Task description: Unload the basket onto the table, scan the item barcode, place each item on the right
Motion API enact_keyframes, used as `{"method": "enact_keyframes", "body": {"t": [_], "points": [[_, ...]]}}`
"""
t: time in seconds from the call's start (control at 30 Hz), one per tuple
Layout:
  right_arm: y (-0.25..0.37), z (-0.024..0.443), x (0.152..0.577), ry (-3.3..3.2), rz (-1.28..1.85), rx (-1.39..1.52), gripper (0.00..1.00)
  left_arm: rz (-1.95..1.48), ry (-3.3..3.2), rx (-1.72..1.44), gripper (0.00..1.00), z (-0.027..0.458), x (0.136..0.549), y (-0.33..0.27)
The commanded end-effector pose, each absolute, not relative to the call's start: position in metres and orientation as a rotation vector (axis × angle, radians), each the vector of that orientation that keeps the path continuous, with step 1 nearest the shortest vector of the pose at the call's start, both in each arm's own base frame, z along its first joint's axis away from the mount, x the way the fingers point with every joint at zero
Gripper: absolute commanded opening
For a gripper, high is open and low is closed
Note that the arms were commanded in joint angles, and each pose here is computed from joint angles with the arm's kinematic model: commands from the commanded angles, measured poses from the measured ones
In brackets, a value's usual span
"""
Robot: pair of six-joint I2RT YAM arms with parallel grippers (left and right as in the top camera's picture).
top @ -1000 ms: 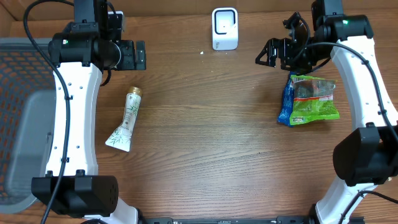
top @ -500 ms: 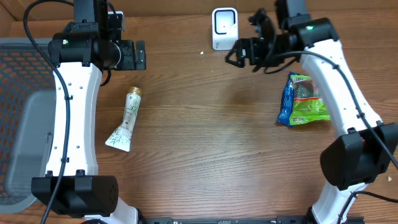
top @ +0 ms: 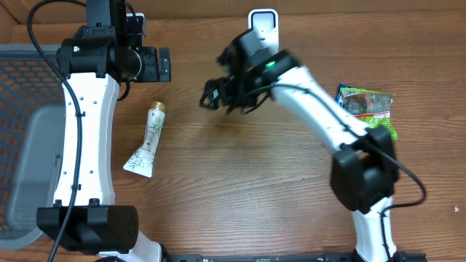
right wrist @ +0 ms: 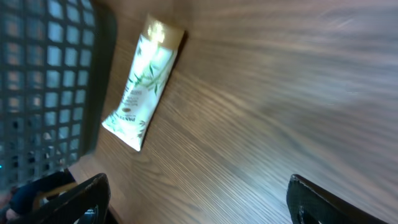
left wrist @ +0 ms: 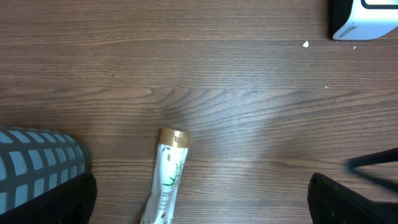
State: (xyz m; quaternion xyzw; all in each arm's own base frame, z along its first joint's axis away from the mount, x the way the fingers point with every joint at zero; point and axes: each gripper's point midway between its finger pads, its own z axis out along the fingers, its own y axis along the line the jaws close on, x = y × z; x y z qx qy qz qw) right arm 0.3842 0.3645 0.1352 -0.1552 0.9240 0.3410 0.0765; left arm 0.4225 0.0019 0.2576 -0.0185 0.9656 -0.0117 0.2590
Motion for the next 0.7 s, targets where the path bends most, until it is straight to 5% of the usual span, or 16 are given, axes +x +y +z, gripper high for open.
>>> {"method": "enact_keyframes", "body": {"t": [0.0, 0.67], "points": [[0.382, 0.124, 0.384, 2.777, 0.992, -0.436, 0.91, -0.050, 2.617, -0.062, 1.00, 0.258, 0.422, -0.002], [0.357, 0.101, 0.400, 2.796, 0.822, -0.448, 0.95, -0.049, 2.617, -0.063, 1.00, 0.258, 0.422, -0.002]]}}
